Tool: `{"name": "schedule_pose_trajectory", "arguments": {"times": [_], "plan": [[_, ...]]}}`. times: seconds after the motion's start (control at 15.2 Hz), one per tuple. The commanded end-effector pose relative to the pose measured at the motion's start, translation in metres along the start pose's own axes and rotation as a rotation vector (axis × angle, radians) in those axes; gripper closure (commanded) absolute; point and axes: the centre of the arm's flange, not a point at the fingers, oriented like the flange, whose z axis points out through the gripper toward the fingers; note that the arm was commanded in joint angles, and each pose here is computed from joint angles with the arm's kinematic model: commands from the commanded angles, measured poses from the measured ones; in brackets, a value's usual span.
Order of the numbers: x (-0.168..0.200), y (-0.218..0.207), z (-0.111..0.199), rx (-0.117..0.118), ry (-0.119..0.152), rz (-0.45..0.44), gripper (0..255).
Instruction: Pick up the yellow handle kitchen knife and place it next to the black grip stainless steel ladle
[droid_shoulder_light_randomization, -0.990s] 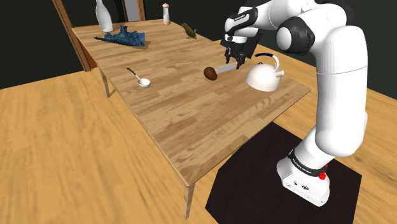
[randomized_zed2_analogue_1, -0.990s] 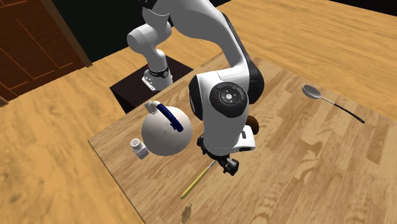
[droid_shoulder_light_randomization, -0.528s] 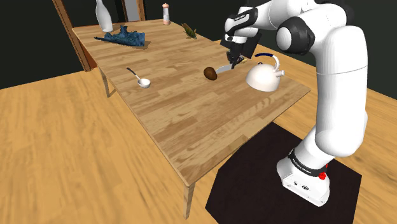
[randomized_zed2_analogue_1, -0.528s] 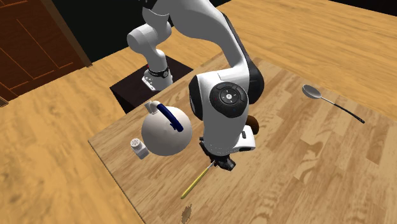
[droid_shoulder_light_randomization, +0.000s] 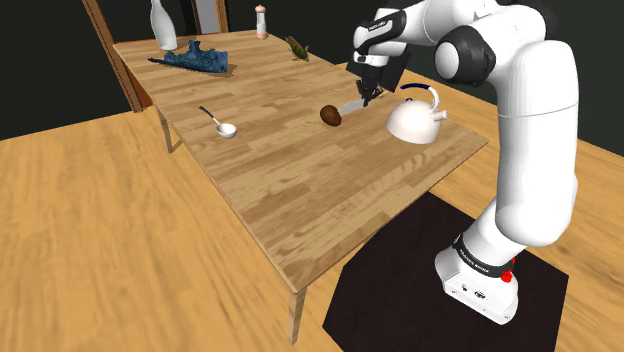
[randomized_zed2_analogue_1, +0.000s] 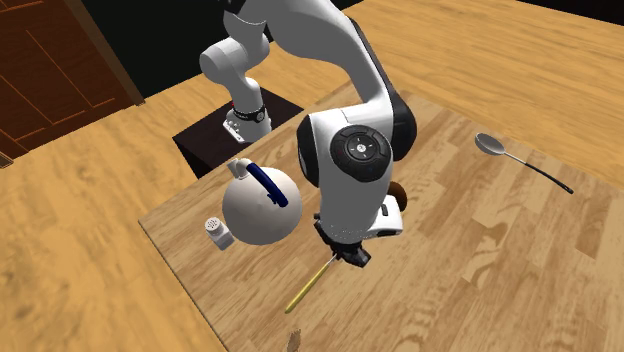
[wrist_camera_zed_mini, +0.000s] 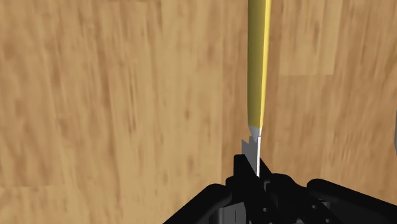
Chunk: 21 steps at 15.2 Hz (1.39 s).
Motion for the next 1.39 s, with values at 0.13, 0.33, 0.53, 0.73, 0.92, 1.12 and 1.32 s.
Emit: {"name": "schedule_pose_trajectory", "arguments": {"times": [0.13,0.33,0.53,0.73,0.92,1.12,1.32], "plan": [[0.001,-0.001,-0.020,0.000,0.000,0.000,255],[0.001,-0.001,-0.036,0.000,0.000,0.000,255],[0.001,-0.001,-0.052,0.000,0.000,0.000,255],[0.002,-0.001,-0.067,0.000,0.000,0.000,255],[0.002,-0.001,-0.083,0.000,0.000,0.000,255],[0.002,-0.001,-0.099,0.000,0.000,0.000,255],[0.003,-0.001,-0.111,0.000,0.000,0.000,255]]}}
